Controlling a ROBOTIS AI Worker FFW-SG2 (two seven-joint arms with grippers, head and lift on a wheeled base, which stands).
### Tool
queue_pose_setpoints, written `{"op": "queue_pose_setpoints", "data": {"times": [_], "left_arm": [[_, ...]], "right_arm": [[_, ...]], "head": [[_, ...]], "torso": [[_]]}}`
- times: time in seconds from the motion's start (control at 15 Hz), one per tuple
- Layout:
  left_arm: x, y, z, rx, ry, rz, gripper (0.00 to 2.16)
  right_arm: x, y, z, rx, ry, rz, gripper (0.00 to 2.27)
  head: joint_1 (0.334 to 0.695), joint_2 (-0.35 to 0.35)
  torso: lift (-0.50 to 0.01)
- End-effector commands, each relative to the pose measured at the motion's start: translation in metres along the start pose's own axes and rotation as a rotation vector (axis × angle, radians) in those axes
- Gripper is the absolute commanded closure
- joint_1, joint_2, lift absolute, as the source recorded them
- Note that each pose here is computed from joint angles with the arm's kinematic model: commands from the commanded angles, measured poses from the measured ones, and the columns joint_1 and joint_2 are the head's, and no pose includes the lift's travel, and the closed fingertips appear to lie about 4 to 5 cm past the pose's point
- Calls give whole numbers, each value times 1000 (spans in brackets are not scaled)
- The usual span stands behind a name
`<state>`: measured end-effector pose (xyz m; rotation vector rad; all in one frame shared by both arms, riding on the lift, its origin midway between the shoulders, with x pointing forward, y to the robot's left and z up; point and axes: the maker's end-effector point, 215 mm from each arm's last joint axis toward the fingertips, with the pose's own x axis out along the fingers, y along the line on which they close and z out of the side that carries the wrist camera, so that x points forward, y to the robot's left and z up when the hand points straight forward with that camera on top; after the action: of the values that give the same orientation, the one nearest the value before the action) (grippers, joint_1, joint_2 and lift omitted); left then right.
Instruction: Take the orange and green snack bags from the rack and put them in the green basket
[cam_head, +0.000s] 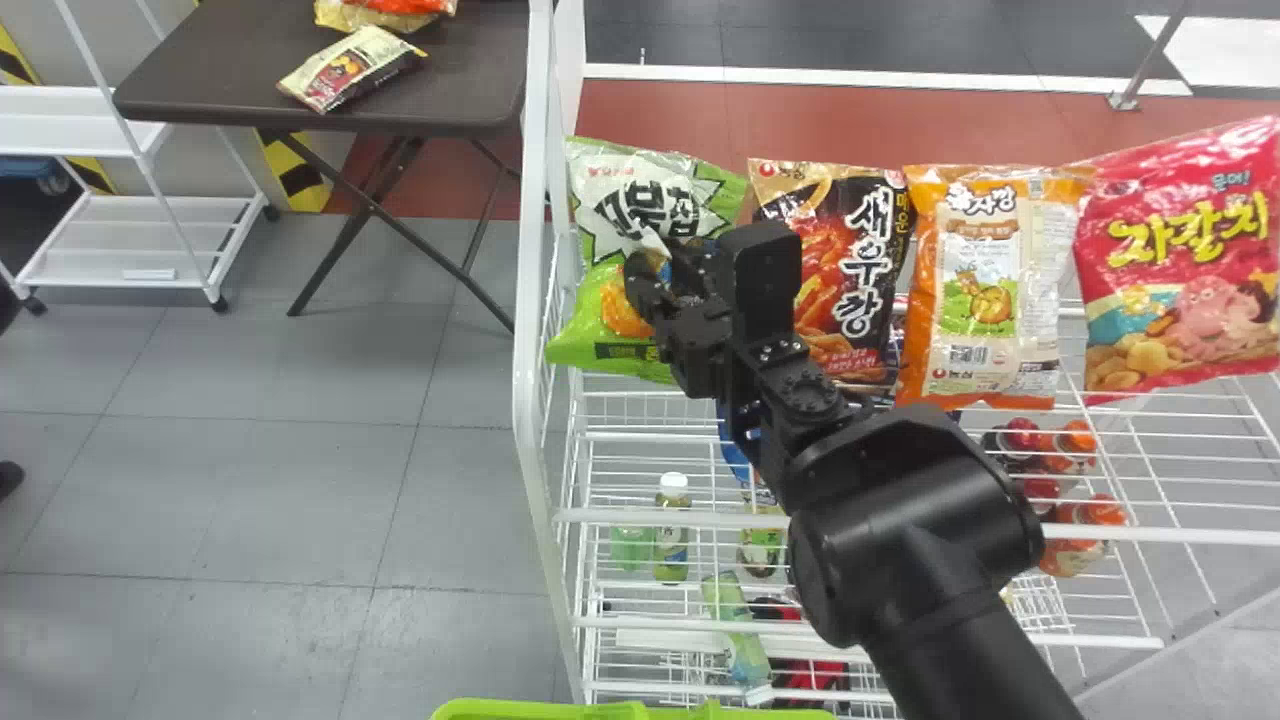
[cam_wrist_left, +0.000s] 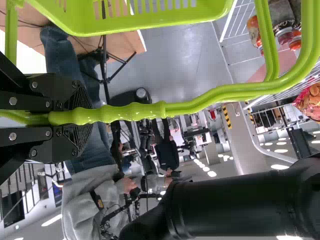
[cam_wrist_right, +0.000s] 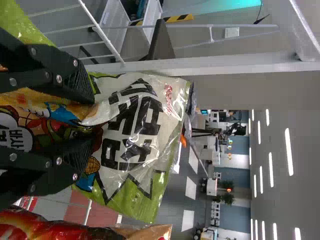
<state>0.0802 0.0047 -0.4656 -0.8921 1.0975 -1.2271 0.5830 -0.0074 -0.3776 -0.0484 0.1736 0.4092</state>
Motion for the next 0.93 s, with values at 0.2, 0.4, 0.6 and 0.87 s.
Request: {"op": "queue_pose_setpoints", "data": {"times": [0.2,0.4,0.6,0.87], "left_arm": [[0,0,2,1,2,-1,2145],[1,0,3,2,0,-2,2148],[1,0,4,8,2,-3,2145],[-3,2,7,5,-5,7,2145]], "right_arm": [[-14,13,22,23,-46,25,2189],[-40,27,21,17,-39,62,2189],[-71,28,22,5,-31,72,2189],[-123,10,20,14,25,55,2189]], "head": [[695,-2],[695,9],[695,12],[695,-19]], "torso": [[0],[0],[0],[0]]}}
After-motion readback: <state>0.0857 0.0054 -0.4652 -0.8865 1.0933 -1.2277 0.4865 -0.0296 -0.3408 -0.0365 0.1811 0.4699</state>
